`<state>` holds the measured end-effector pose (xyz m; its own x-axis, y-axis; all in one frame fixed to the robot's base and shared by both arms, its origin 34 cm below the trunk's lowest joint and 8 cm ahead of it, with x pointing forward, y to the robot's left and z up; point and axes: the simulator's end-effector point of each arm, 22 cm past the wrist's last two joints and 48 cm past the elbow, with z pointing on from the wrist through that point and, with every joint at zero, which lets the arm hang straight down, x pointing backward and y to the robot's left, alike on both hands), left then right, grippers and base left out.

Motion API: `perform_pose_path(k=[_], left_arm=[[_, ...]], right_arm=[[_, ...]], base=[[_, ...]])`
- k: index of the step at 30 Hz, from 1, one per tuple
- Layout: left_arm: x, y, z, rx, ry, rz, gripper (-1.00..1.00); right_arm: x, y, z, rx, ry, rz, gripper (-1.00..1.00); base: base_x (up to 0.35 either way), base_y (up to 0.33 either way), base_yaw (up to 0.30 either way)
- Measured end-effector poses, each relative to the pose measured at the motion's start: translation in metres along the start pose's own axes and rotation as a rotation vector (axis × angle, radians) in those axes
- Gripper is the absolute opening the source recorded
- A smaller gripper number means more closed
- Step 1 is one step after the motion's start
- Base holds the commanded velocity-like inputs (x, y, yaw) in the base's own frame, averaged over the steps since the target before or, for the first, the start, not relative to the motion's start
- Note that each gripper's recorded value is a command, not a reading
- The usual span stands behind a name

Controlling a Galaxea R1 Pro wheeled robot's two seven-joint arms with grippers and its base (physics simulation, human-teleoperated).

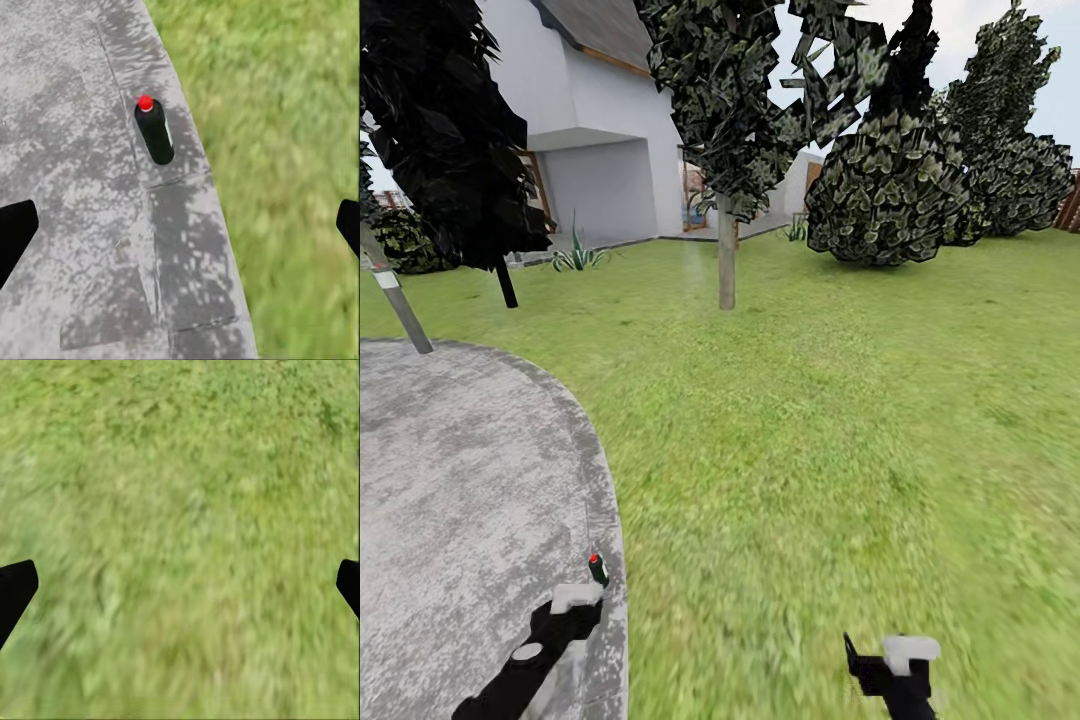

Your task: In the garden, pick up the pesticide atomizer on the floor and spray pesticide onto both trees until each tree trunk is fully covered.

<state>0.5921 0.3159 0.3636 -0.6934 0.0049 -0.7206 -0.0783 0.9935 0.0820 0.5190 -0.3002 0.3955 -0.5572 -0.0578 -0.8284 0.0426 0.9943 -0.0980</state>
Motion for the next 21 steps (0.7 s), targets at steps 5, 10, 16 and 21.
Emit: perform_pose_path(k=[5,10,16,21], left_arm=[[-0.045,0.000,0.011,0.000,-0.023,-0.004,1.00],[-0.108,0.000,0.019,-0.002,-0.093,-0.008,1.00],[-0.132,0.006,0.020,-0.019,-0.133,-0.015,1.00],[-0.134,0.012,0.020,-0.031,-0.138,-0.017,1.00]], right_arm=[[-0.074,-0.001,0.032,0.005,-0.023,0.004,1.00],[-0.177,-0.005,0.069,0.013,-0.091,0.015,1.00],[-0.252,-0.005,0.082,0.004,-0.171,0.024,1.00],[-0.259,-0.003,0.082,-0.002,-0.179,0.022,1.00]], base=[[0.000,0.000,0.000],[0.000,0.000,0.000],[0.000,0.000,0.000],[0.147,-0.009,0.000]])
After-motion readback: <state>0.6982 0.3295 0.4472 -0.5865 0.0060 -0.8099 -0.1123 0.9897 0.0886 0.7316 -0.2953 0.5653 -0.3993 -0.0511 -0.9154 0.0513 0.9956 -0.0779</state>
